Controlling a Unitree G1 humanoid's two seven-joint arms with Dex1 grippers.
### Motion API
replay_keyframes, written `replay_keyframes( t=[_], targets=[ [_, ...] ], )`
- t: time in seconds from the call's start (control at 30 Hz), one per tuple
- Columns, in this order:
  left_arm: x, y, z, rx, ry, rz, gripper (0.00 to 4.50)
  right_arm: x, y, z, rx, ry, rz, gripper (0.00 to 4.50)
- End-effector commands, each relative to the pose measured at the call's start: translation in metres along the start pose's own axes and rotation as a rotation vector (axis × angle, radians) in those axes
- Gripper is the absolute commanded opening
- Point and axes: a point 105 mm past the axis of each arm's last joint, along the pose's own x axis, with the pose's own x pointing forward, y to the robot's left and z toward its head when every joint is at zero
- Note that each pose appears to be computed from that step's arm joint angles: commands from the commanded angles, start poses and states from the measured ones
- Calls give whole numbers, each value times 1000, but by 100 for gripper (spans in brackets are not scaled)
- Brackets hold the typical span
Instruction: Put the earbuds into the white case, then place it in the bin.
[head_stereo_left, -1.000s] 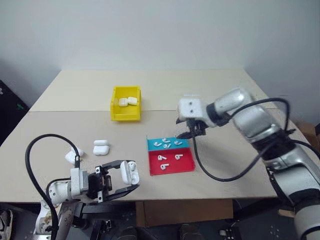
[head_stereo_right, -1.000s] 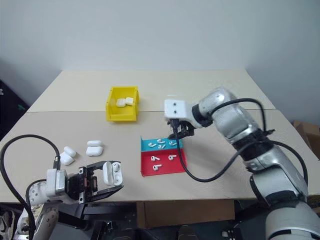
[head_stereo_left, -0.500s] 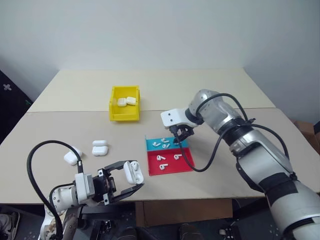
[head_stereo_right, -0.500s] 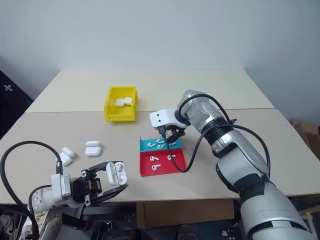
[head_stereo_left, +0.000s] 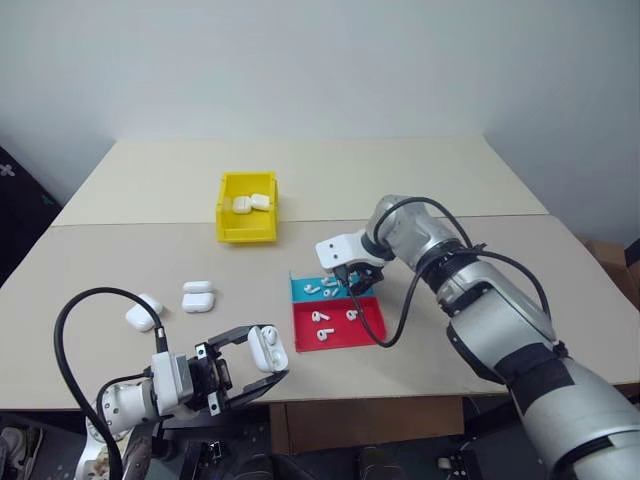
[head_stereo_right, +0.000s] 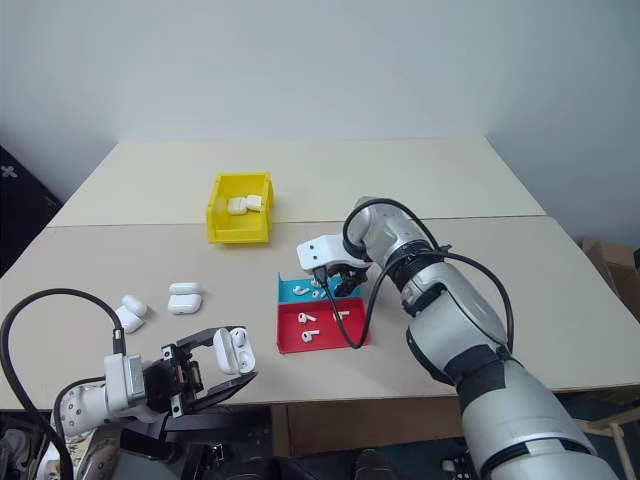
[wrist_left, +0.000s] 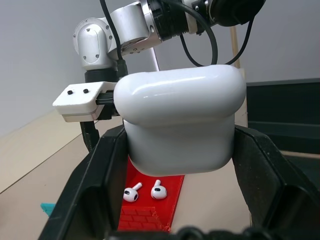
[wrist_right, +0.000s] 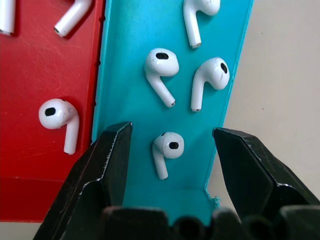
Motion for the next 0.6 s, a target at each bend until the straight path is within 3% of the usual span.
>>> replay_keyframes(
  t=[0.03,0.1,0.6],
  targets=[
    [3,1,10,52,-22,2,283,-11,-10,7,-42,-1,-45,258],
    [3,1,10,52,-21,5,283,-11,-11,7,-46,-1,-45,193],
    [6,1,9,54,-22,4,283,-8,-9,2,-34,19,-32,193]
  ],
)
